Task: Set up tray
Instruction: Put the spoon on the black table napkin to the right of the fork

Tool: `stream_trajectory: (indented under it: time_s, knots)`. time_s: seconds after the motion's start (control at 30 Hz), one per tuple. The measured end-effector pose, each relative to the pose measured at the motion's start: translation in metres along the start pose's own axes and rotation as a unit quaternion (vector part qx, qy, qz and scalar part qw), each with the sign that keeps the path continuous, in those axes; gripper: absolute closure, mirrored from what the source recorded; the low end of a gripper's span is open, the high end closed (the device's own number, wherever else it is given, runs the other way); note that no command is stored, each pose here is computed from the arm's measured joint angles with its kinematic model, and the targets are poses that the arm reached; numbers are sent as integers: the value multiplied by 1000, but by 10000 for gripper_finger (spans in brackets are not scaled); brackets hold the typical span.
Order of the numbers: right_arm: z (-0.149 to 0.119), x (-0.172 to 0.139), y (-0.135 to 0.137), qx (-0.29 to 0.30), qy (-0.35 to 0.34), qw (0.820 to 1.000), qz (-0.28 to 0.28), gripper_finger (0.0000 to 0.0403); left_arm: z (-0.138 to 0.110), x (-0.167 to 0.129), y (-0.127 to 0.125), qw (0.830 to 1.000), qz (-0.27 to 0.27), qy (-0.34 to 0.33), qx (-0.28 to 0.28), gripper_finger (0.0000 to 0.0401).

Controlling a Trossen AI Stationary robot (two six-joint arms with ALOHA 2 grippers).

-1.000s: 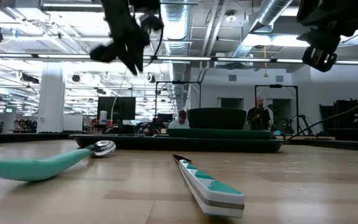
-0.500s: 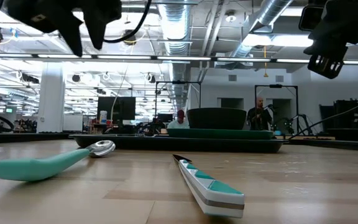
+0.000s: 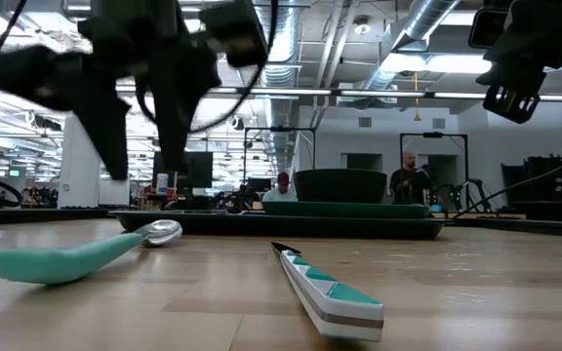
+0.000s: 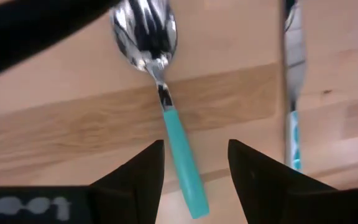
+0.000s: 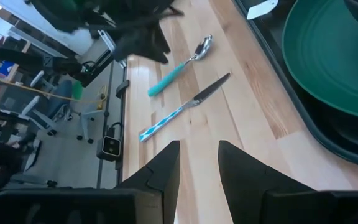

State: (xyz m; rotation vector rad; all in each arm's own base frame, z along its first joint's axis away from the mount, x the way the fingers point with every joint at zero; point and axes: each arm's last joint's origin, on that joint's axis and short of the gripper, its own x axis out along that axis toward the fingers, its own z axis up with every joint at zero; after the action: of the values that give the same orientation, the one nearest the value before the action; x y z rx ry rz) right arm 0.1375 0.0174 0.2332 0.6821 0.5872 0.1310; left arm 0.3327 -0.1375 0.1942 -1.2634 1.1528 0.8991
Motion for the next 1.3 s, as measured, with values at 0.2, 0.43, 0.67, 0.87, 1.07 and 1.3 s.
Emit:
stream_trajectory:
  time_s: [0.2, 0.43, 0.67, 0.87, 1.07, 1.3]
  knots:
    - [0, 0, 0, 1, 0, 1000, 1, 301, -9, 36, -3, 998, 30, 49, 7, 236]
    - [0, 0, 0, 2, 0, 1000, 1, 301, -16, 58, -3, 996, 50, 74, 23, 236]
    - [0, 0, 0, 2, 0, 1000, 1, 301, -17, 59, -1, 996, 56, 67, 33, 256]
    - [0, 0, 0, 2, 0, 1000, 2, 301, -17, 60, 0, 995, 62, 69, 47, 344]
    - [0, 0, 0, 1, 0, 1000, 2, 301, -18, 55, -4, 993, 68, 67, 69, 365]
    - [0, 0, 0, 1, 0, 1000, 2, 301, -22, 18, -25, 992, 79, 34, 95, 365]
